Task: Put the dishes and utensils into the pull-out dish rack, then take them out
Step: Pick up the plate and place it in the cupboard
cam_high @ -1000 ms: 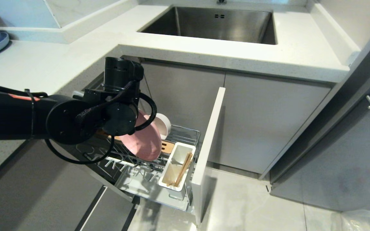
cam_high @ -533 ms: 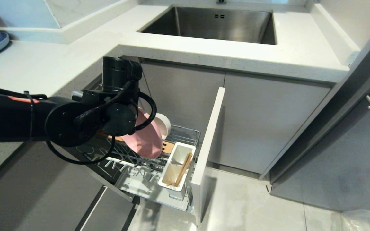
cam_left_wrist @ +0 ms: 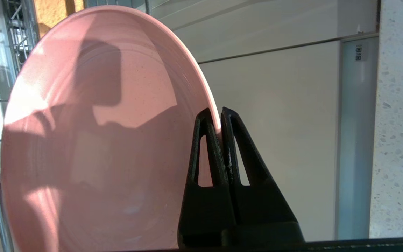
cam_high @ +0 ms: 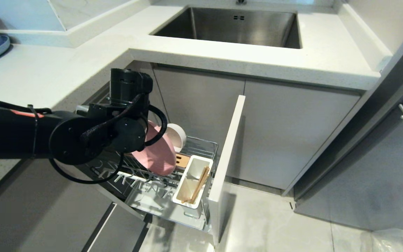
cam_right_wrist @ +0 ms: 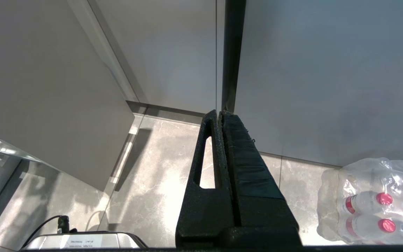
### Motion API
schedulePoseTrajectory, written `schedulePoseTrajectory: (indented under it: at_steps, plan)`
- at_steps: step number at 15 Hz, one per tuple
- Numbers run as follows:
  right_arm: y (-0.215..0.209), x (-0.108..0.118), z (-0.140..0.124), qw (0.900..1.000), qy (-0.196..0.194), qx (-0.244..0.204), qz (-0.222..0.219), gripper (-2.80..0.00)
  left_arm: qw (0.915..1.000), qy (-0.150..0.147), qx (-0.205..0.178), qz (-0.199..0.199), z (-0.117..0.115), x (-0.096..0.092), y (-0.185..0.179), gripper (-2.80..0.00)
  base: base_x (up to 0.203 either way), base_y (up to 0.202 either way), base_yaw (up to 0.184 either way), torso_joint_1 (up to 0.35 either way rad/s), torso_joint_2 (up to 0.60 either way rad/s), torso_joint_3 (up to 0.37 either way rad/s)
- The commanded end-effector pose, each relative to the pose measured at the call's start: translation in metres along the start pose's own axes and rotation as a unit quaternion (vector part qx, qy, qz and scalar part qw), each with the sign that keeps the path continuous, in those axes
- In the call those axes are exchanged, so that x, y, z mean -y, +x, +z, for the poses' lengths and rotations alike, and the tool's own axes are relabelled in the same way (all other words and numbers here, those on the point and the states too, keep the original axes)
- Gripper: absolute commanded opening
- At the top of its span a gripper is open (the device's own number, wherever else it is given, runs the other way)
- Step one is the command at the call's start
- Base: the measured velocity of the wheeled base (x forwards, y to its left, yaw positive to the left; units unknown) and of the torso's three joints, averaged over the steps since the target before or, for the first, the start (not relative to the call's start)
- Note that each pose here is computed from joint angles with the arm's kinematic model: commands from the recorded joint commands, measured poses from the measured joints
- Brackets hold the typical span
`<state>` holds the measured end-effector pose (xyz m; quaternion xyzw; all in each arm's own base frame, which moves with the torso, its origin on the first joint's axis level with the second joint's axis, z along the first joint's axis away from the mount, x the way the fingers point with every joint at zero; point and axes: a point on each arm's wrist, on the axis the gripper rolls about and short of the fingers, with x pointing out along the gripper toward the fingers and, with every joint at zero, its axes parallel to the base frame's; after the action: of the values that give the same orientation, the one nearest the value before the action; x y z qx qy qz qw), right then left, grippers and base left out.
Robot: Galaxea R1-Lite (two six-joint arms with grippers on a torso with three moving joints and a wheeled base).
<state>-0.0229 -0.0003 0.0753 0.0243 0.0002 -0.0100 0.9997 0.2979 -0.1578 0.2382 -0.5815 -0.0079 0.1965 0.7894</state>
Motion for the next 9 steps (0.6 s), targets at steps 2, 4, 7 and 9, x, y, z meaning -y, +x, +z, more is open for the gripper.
schedulePoseTrajectory:
  at_steps: [2, 4, 7, 9]
  plan:
    - [0.0002, 0.0000, -0.0004, 1.000, 0.000, -0.001, 0.000, -2.80, 1.0000, -0.003, 0.003, 0.003, -0.0001, -0.0017, 0.0007, -2.80, 0.000, 0.000, 0.000, 0.000, 0.00, 0.000]
    - [0.0002, 0.0000, -0.0004, 1.000, 0.000, -0.001, 0.000, -2.80, 0.9999, 0.002, 0.005, 0.009, 0.0001, -0.0051, 0.0024, -2.80, 0.000, 0.000, 0.000, 0.000, 0.00, 0.000]
    - [0.0002, 0.0000, -0.0004, 1.000, 0.000, -0.001, 0.000, -2.80, 0.9998, 0.008, 0.005, 0.016, -0.0009, -0.0096, 0.0036, -2.80, 0.000, 0.000, 0.000, 0.000, 0.00, 0.000]
    - [0.0002, 0.0000, -0.0004, 1.000, 0.000, -0.001, 0.000, -2.80, 0.9998, 0.009, 0.006, 0.018, -0.0011, -0.0113, 0.0044, -2.80, 0.000, 0.000, 0.000, 0.000, 0.00, 0.000]
